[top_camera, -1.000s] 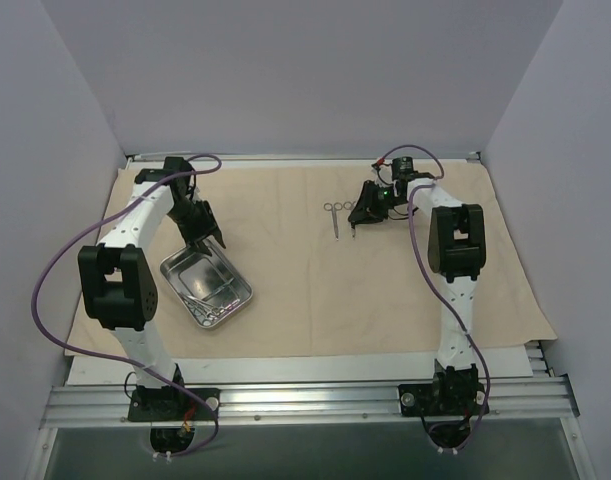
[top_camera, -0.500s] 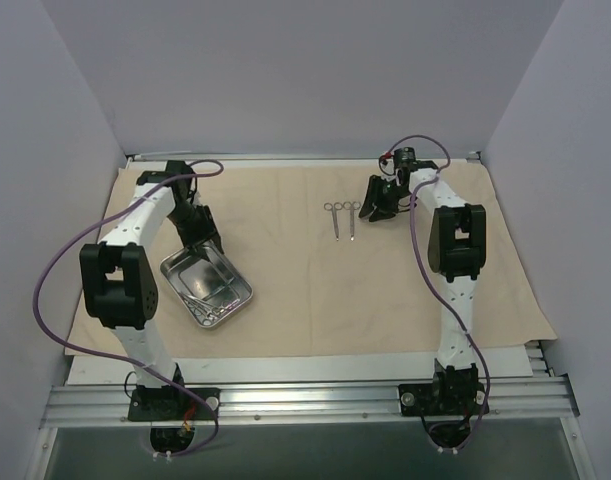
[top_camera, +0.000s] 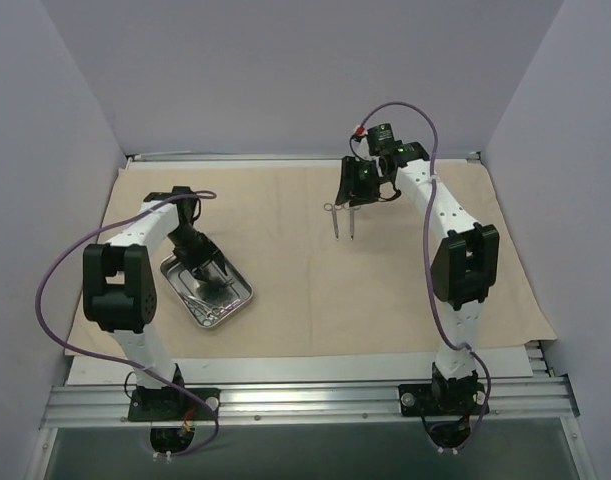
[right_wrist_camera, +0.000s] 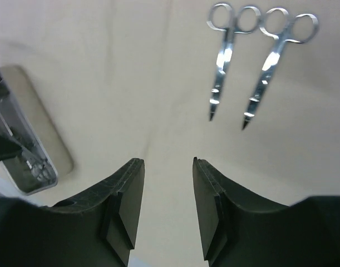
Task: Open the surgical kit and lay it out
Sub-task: Pick up the medical item from the container.
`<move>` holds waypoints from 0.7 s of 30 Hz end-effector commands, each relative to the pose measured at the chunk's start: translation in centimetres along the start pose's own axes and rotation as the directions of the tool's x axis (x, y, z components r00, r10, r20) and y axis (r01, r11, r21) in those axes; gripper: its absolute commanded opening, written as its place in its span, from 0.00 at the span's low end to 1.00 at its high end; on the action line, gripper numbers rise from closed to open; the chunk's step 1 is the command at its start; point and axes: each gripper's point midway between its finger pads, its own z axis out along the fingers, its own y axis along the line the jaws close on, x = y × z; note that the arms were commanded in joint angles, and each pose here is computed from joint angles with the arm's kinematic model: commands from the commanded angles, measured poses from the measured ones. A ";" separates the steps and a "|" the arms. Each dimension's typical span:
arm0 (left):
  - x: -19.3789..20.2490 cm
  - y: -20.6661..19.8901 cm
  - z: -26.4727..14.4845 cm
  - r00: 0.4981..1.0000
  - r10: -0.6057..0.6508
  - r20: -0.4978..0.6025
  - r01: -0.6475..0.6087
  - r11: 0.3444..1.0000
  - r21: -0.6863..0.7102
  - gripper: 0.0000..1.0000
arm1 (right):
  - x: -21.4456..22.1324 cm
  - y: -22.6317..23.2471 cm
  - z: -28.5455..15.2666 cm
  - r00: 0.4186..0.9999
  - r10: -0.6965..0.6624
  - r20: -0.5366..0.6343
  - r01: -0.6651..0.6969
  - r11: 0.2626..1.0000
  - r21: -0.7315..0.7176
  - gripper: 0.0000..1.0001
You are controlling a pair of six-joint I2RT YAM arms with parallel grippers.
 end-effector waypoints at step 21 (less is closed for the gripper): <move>-2.4 -0.6 -0.6 0.669 -0.707 0.229 0.723 0.691 0.021 0.54 | 6.8 6.8 -8.7 0.977 -0.162 0.138 0.180 0.975 -0.127 0.44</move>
